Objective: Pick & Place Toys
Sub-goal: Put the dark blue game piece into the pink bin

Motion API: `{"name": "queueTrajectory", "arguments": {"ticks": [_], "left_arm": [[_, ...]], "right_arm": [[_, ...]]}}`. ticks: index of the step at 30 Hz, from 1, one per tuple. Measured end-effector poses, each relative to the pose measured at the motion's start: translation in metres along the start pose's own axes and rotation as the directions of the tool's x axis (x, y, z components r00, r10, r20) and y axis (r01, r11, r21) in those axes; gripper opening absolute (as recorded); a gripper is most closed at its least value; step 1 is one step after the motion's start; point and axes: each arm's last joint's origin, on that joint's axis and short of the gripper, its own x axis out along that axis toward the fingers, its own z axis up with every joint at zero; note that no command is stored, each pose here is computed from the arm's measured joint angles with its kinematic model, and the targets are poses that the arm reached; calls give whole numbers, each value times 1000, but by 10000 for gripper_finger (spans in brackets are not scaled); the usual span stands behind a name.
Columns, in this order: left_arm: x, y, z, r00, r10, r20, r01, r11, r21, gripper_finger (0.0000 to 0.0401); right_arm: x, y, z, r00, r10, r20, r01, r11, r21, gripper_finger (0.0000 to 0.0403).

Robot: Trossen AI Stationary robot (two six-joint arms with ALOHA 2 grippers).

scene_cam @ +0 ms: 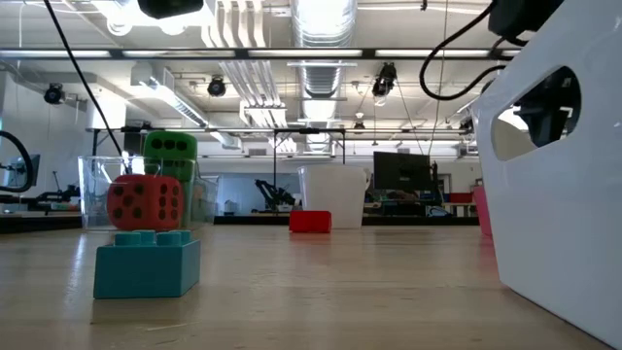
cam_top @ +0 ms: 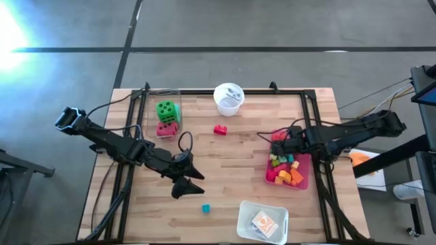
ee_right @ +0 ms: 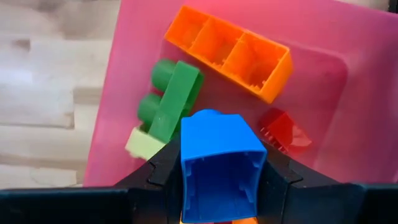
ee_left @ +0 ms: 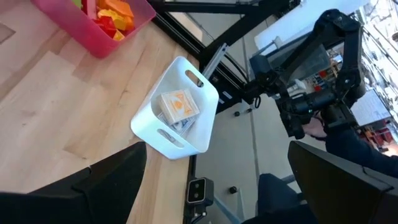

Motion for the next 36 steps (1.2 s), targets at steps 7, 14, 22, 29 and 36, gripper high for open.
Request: {"name": "queueTrajectory", "arguments": {"ticks": [7, 14, 22, 29, 36], "left_arm": [[0, 0, 0, 1000, 2, 7, -2, 1000, 0, 395], [0, 0, 0, 1000, 3, 7, -3, 1000, -2, 394], [0, 0, 1, 1000, 10, 15, -9, 1000, -5, 394], [0, 0, 1, 1000, 17, 25, -17, 1000, -5, 394], [0, 0, 1, 1000, 17, 25, -17, 1000, -5, 394]], "right_arm": [[12, -1, 6, 1000, 9, 4, -9, 997, 71, 127], [29, -8, 7, 1000, -17, 0, 17, 993, 114, 127], [36, -10, 5, 1000, -19, -15, 21, 993, 120, 127], [44, -13, 3, 1000, -10, -29, 14, 988, 152, 127], [49, -14, 3, 999, 1, -43, 6, 988, 157, 127]]}}
